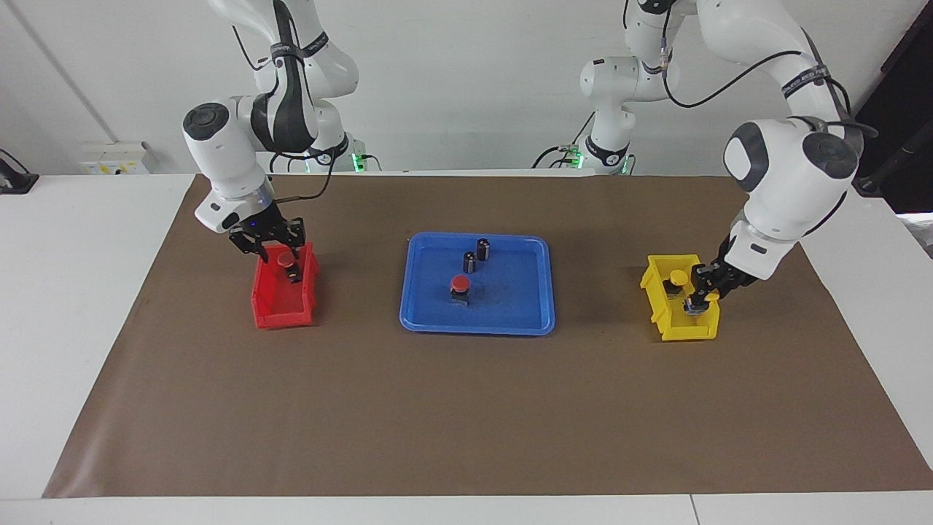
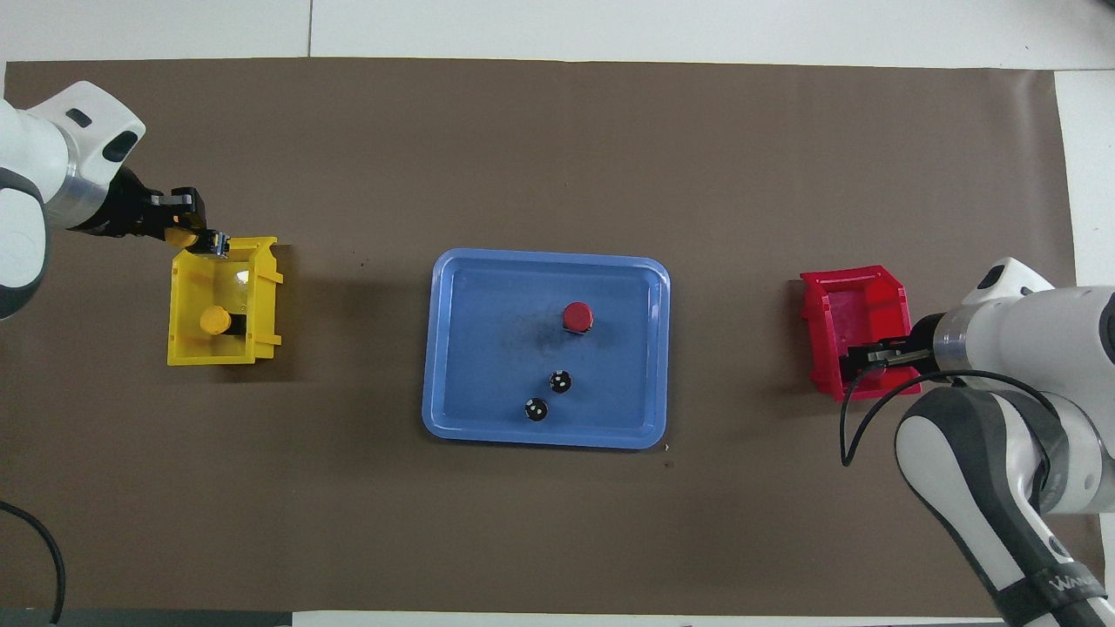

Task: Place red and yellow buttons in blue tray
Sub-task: 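Lift the yellow button with the left gripper while the right gripper reaches the red caddy, then place the yellow button in the blue tray with the left gripper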

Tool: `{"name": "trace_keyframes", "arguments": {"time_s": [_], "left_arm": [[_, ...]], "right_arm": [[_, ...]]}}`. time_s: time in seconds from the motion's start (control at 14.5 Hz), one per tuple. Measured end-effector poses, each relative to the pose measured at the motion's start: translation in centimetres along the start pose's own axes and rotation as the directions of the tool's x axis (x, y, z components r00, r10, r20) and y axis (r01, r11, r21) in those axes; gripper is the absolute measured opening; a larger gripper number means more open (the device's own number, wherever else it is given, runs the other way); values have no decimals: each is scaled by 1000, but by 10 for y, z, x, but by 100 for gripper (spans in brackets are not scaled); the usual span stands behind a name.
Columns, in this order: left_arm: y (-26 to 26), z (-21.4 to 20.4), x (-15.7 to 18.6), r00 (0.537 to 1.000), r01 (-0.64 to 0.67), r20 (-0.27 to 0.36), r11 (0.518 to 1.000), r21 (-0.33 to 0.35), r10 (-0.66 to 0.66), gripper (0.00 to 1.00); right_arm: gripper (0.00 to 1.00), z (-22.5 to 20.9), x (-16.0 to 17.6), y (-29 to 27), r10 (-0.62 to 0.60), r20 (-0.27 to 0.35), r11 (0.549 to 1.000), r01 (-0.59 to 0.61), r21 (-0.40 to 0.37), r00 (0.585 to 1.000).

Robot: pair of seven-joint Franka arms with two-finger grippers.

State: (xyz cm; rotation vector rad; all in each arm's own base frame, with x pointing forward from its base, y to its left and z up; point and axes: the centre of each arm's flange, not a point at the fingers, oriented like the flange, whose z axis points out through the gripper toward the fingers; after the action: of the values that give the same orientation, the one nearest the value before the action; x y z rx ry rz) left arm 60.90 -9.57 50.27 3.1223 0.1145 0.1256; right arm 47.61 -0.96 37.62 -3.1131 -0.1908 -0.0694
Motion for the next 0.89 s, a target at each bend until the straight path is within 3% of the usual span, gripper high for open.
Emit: {"name": "trace_keyframes", "arguments": {"time_s": [0.41,0.89], "left_arm": [[201,43,-83,1000,-17,-20,999,-44,16,41],[255,108,-106,997,-78,-13,995,-56,78,41]], "right_arm": [[62,12,-3,0,2,5,1000,-2,-1,1000],[62,27,-11,0,2,26,1000,-3,1,1000]]}}
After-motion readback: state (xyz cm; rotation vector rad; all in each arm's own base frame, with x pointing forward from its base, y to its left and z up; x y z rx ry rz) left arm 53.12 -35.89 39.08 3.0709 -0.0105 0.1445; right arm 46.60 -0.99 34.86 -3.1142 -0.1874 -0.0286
